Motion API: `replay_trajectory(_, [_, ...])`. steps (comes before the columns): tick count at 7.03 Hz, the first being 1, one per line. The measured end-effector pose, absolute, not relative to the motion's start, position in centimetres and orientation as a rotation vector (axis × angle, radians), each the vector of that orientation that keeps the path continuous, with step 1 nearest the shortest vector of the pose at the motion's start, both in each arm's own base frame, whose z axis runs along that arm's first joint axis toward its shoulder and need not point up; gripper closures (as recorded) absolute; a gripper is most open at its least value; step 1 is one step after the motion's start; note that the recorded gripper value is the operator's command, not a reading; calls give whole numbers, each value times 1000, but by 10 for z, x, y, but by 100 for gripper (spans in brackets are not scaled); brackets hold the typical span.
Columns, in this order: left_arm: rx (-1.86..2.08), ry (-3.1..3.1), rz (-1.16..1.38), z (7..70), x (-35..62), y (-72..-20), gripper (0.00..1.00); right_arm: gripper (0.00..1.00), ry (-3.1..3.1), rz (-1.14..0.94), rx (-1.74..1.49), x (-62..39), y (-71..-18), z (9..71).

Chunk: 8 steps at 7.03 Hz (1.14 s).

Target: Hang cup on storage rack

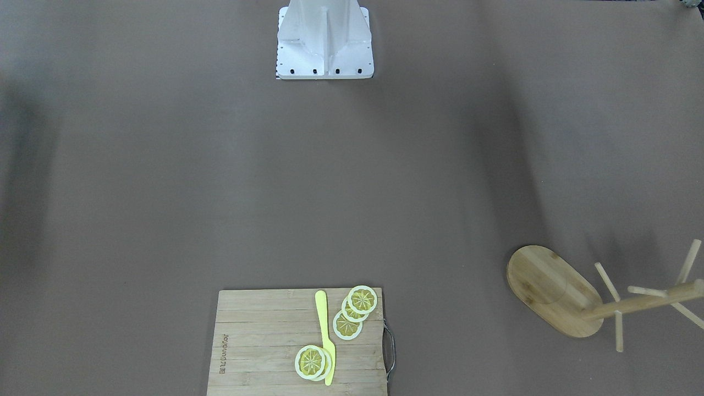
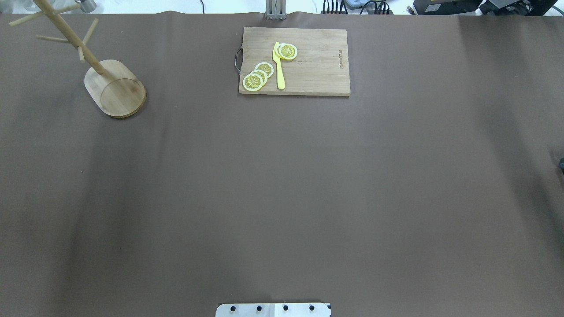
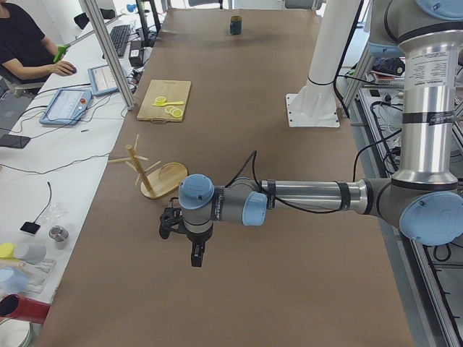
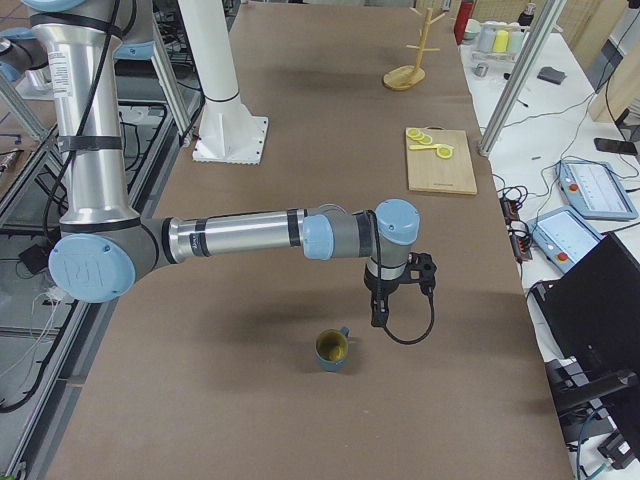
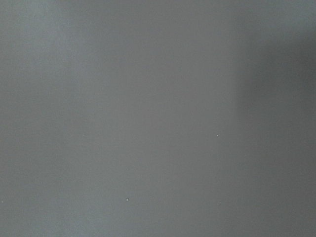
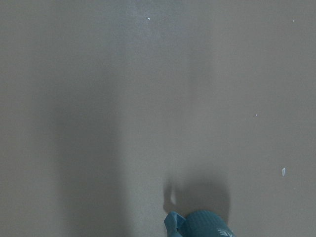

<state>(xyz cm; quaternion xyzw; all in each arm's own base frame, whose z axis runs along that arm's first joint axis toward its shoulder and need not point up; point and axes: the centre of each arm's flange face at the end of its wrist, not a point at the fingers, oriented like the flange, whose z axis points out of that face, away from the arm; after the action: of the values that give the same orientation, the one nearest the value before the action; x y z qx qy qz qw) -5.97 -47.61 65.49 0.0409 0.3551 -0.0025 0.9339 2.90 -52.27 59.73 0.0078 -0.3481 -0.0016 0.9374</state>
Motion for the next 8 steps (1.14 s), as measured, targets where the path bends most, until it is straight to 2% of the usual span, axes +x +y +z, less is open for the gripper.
replay_trajectory(2, [88,726,-3,653,-60,-476,2,0,-711,-17,11,30,-516,605])
replay_trajectory(5, [89,727,-3,653,-60,-476,2,0,-723,-27,41,58,-461,655])
replay_trajectory(8, [93,730,-2,651,-60,-478,2,0,-766,256,-80,74,-422,686])
